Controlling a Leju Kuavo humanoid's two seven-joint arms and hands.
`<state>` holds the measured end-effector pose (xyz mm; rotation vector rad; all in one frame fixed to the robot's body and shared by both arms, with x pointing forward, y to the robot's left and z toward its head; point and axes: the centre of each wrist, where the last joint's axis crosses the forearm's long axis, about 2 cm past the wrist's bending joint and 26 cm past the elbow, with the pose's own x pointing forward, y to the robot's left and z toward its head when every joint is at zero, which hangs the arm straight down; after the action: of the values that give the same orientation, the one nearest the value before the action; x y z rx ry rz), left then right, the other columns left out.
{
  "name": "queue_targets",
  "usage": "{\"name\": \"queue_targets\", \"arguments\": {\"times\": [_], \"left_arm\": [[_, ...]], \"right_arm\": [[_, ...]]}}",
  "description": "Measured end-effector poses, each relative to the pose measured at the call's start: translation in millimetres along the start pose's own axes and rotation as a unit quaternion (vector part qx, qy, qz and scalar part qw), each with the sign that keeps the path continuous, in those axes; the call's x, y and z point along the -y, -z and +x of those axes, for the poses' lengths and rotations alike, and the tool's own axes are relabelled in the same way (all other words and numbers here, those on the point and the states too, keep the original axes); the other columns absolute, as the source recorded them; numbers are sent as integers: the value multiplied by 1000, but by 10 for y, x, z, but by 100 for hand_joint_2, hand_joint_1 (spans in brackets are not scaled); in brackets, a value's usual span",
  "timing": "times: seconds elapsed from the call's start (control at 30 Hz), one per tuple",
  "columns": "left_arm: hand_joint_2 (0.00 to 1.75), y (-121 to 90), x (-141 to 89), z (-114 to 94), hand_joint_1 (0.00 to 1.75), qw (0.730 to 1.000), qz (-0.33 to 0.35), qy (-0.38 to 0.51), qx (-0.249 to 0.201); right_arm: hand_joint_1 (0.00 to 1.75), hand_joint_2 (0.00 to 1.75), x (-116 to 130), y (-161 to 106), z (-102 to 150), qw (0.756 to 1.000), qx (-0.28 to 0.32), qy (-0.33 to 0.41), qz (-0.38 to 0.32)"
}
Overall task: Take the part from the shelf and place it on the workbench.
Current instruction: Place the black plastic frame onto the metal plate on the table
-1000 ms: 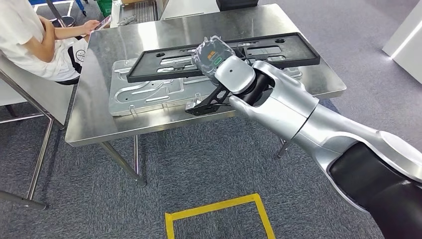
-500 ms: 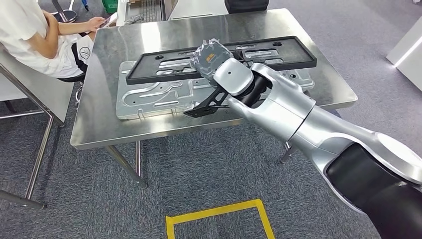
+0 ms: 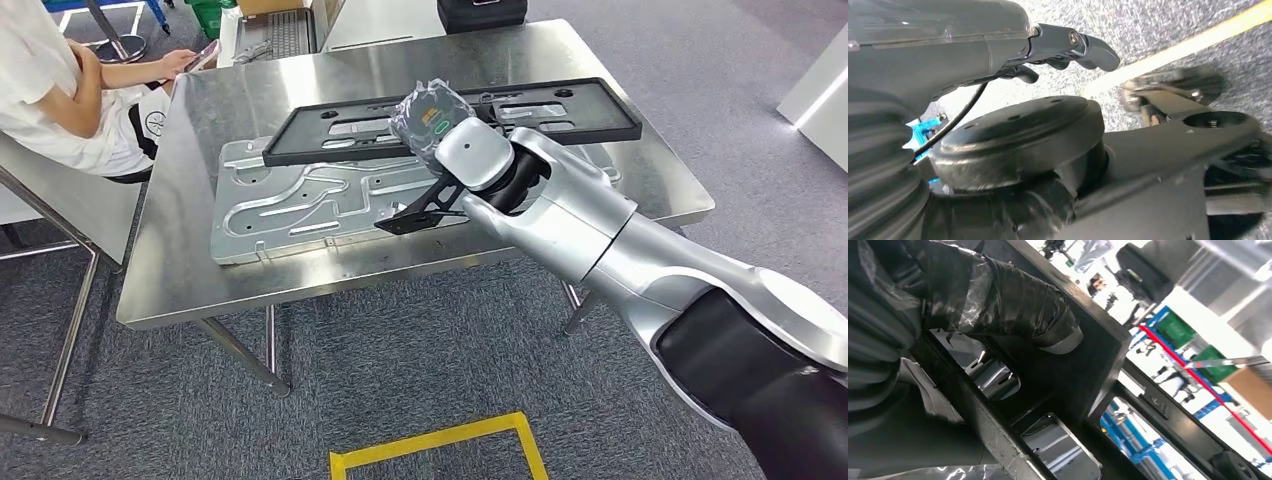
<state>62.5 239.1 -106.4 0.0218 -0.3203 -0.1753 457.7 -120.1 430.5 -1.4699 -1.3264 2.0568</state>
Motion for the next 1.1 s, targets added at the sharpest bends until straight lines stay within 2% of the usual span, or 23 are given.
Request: {"name": "queue_targets", "arguments": {"times": [0.3,0.53,0.93,1.1], "left_arm": [[175,-5,13,-23,0,1000,-1,-4,-7],[175,-12,31,-53,0,1000,-4,-9,-13],[175,6,-21,25,0,1000,0,19,-4],[175,-1,-14,-16,0,1000,-1,21,-9]], "right_arm": [[175,175,-31,4,-14,1000,-7,-1,3],[175,175,-256,-16,-25,1000,-12,2,23],[175,175,-284,-24,-43,1000,-14,2,27],[175,175,-289,-25,-45,1000,-13,2,28]]}}
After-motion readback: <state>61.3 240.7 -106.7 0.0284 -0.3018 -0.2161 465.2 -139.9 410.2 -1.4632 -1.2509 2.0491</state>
